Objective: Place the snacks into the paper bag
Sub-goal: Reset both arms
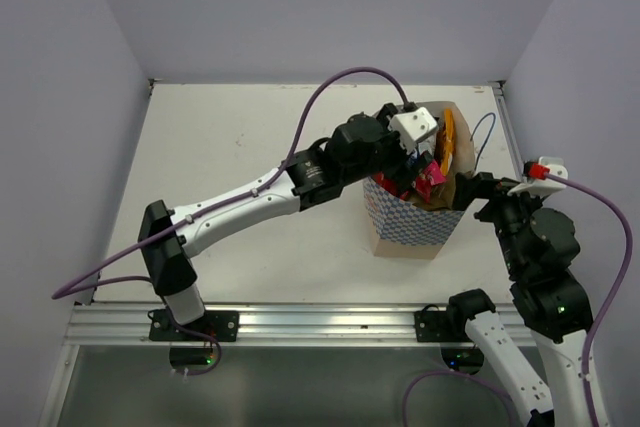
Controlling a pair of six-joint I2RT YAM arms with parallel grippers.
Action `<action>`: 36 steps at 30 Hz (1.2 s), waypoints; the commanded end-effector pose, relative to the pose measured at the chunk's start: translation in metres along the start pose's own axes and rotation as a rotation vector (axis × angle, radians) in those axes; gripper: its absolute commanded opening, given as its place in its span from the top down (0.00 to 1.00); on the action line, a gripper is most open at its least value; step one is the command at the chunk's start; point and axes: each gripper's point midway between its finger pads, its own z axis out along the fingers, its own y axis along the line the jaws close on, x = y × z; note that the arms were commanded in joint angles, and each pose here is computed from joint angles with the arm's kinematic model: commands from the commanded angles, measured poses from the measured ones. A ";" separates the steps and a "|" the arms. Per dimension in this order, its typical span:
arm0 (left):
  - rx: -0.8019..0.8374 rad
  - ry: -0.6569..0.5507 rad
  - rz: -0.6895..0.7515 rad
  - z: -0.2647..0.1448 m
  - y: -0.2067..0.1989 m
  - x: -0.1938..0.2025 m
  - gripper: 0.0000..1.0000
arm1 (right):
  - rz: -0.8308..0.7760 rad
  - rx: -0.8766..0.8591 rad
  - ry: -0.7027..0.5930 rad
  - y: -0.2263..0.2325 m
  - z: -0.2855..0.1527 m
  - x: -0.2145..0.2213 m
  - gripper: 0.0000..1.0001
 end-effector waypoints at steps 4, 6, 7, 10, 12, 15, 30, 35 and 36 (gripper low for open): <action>-0.260 -0.189 -0.090 -0.059 0.049 -0.058 0.15 | 0.006 0.014 -0.073 -0.004 -0.013 -0.026 0.01; -0.354 -0.255 -0.106 -0.086 0.068 -0.074 0.14 | 0.003 0.018 -0.084 -0.005 -0.016 -0.030 0.02; -0.379 -0.268 -0.107 -0.094 0.072 -0.076 0.13 | -0.002 0.021 -0.084 -0.006 -0.017 -0.031 0.02; -0.514 -0.311 -0.115 -0.138 0.097 -0.086 0.04 | -0.008 0.039 -0.102 -0.011 -0.023 -0.036 0.01; -0.590 -0.334 -0.118 -0.169 0.110 -0.089 0.01 | -0.013 0.057 -0.115 -0.015 -0.028 -0.040 0.01; -0.712 -0.349 -0.141 -0.213 0.128 -0.082 0.00 | -0.022 0.083 -0.138 -0.023 -0.037 -0.046 0.01; -1.245 -0.380 -0.408 -0.415 0.170 0.062 0.00 | -0.021 0.248 -0.239 -0.072 -0.079 -0.018 0.01; -1.257 -0.409 -0.483 -0.432 0.167 0.093 0.00 | -0.001 0.288 -0.264 -0.085 -0.089 -0.004 0.01; -1.263 -0.396 -0.482 -0.434 0.167 0.098 0.00 | 0.008 0.278 -0.284 -0.086 -0.093 -0.004 0.01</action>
